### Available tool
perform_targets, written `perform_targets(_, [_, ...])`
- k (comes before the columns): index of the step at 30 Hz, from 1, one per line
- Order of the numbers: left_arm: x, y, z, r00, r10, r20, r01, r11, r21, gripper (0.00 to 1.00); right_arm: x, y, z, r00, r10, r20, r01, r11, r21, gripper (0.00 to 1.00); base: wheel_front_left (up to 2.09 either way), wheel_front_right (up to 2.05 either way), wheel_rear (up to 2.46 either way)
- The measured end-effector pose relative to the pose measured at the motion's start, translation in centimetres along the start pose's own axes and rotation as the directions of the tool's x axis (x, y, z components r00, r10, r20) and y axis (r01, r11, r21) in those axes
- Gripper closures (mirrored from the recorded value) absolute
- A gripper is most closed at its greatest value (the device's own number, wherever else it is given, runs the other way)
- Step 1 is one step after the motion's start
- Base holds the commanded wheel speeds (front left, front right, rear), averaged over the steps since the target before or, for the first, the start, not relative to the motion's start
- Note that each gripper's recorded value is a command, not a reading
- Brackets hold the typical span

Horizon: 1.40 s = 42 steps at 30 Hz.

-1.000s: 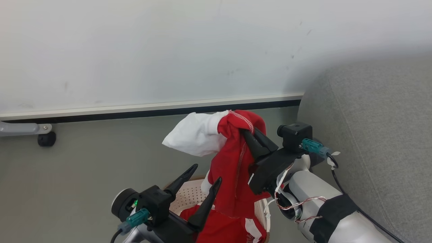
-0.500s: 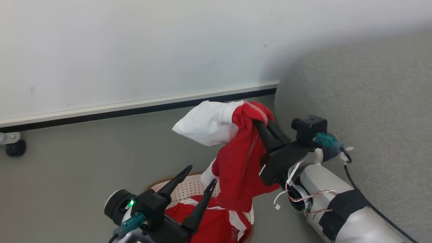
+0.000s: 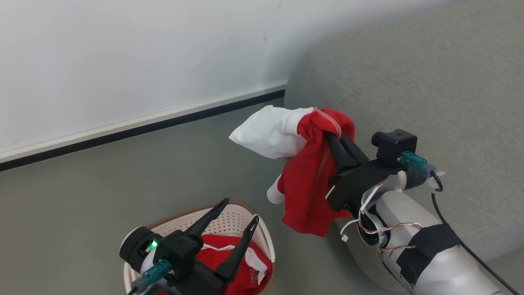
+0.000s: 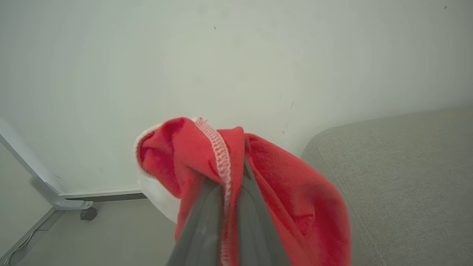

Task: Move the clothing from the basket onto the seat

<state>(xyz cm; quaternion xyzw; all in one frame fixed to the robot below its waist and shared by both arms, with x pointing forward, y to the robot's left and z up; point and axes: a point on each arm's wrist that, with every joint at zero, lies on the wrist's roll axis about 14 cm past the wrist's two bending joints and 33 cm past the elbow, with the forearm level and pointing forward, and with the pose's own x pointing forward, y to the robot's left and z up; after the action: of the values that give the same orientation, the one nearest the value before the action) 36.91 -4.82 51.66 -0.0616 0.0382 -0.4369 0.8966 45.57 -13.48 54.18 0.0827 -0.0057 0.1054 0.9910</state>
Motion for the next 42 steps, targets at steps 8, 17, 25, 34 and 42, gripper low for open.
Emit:
perform_targets(8, [1.7, -1.4, -0.8, 0.997, -0.080, -0.021, 0.080, 0.997, -0.005, 0.00, -1.8, -4.1, 0.1, 0.993, -0.120, 0.001, 0.120, 0.993, -0.001, 1.00, 0.00, 0.00, 0.00])
perform_targets(17, [3.5, -3.8, -1.5, 0.982, -0.185, -0.037, 0.185, 0.983, -0.021, 0.00, -4.4, -8.2, -0.2, 0.968, -0.251, -0.002, 0.251, 0.968, 0.005, 1.00, 0.00, 0.00, 0.00])
perform_targets(25, [4.5, -4.4, -2.3, 0.971, -0.231, -0.057, 0.231, 0.973, -0.016, 0.00, -5.3, -10.1, -0.3, 0.950, -0.313, 0.000, 0.313, 0.950, 0.011, 1.00, 0.00, 0.00, 0.00])
perform_targets(34, [5.5, -4.4, -1.9, 0.964, -0.262, -0.038, 0.261, 0.965, -0.019, 0.00, -5.2, -14.0, 1.7, 0.918, -0.393, 0.045, 0.394, 0.919, -0.015, 1.00, 0.00, 0.00, 0.00])
perform_targets(42, [5.7, -3.4, -1.8, 0.967, -0.254, -0.023, 0.253, 0.967, -0.031, 0.00, -2.9, -17.8, 6.6, 0.889, -0.433, 0.149, 0.445, 0.894, -0.060, 1.00, 0.00, 0.00, 0.00])
